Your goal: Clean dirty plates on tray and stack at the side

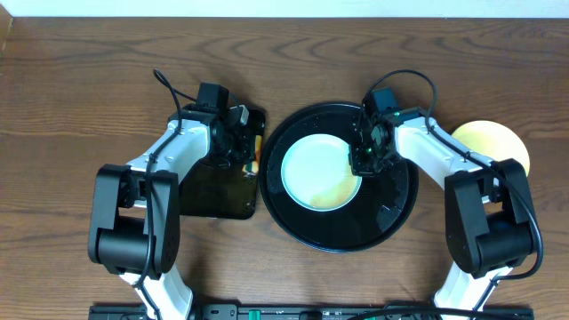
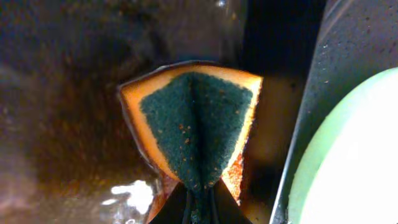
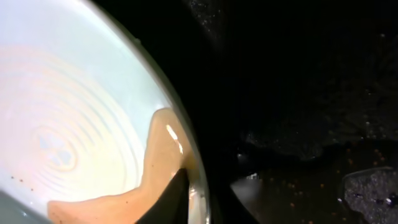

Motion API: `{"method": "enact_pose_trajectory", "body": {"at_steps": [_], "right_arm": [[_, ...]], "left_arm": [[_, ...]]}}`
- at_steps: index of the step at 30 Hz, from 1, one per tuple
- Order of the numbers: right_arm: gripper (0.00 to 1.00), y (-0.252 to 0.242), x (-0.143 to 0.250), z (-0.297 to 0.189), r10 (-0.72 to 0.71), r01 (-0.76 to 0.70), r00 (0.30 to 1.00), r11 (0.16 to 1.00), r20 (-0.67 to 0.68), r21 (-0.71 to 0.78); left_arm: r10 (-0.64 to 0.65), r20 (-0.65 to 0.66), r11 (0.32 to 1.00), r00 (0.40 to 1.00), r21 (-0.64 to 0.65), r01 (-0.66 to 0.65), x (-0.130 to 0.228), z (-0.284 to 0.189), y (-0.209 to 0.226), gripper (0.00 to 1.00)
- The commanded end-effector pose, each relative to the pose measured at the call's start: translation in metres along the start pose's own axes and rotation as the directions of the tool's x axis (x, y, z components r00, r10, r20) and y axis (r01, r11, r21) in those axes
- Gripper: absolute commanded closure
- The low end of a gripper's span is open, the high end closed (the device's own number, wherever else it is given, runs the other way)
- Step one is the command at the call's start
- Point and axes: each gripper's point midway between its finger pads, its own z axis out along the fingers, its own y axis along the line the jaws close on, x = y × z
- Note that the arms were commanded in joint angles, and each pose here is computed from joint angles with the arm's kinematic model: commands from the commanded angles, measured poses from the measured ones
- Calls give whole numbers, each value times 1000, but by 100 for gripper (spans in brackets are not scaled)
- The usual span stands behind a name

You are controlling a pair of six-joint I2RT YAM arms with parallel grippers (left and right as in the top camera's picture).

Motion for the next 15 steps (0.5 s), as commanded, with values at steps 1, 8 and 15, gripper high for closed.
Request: {"method": "enact_pose_trajectory", "body": {"at_steps": [1,8,15], "right_arm": [[84,-16,19,20,13,-8,998,998,-69,65],[80,-14,14,21,7,-4,999,998,-48,58],[90,-15,16,22,9,-6,999,998,-54,60]], "left_arm": [[14,-36,993,999,-116,-18,8,-3,15,92],[-66,-61,938,996,-345,41,25,-25,50,84],[-56,-61,970,997,-239,40,22,-18,31,77]]}}
